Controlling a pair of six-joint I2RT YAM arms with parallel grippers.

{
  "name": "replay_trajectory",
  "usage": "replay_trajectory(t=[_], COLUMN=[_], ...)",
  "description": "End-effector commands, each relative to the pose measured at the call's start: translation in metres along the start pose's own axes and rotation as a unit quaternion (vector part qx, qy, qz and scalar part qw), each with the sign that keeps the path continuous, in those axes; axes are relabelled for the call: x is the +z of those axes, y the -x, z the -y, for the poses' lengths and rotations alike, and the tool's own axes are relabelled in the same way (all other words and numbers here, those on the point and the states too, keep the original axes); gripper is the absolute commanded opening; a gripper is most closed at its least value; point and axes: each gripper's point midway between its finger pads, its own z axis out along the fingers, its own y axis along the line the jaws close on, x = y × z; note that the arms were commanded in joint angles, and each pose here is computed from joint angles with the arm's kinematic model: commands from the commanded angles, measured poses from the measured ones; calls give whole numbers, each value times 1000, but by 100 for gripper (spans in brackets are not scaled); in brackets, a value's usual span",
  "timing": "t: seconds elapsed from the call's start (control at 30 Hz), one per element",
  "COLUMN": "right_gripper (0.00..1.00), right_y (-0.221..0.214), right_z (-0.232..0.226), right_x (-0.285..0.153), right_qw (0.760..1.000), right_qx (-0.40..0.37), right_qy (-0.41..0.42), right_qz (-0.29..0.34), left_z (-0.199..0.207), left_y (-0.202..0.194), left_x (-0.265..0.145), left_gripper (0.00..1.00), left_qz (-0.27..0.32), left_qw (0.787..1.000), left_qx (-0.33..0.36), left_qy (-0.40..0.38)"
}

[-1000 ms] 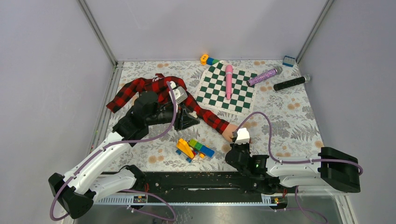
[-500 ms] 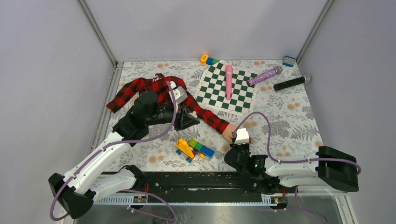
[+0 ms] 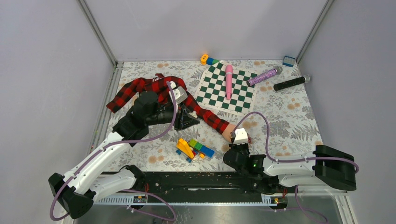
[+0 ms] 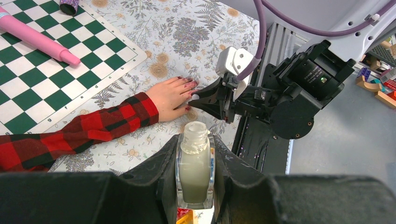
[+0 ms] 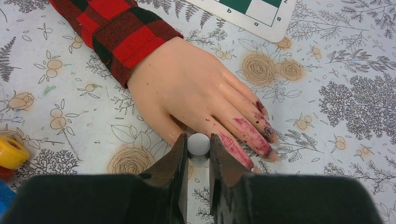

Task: Paint the nails
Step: Paint the nail polish on the nail.

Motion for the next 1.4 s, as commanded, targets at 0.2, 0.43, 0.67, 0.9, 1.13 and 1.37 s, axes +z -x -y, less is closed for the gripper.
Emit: replay_trajectory(t=[0.2, 0.43, 0.67, 0.9, 1.13, 1.37], right_gripper=[0, 0, 0, 0, 0, 0], right_y=[22, 23, 22, 23, 22, 21], right_z=[-5, -6, -8, -8, -6, -5], right_x=[0, 1, 1, 2, 2, 1], right_qw=[999, 999, 999, 999, 999, 999], right_qx=[19, 14, 11, 7, 3, -3], right_qy=[-14, -14, -12, -17, -25, -30], right_qz=[30, 33, 31, 30, 26, 21], left_z=[2, 3, 3, 4, 5, 4], left_y=[19, 19, 20, 21, 21, 21], left_x=[1, 1, 0, -1, -1, -1], left_gripper=[0, 0, 0, 0, 0, 0], left_qz=[30, 30, 32, 33, 33, 34], left_qw=[999, 999, 999, 999, 999, 999], left_qx=[20, 20, 21, 22, 22, 22], left_qy=[-3, -4, -4, -5, -6, -5])
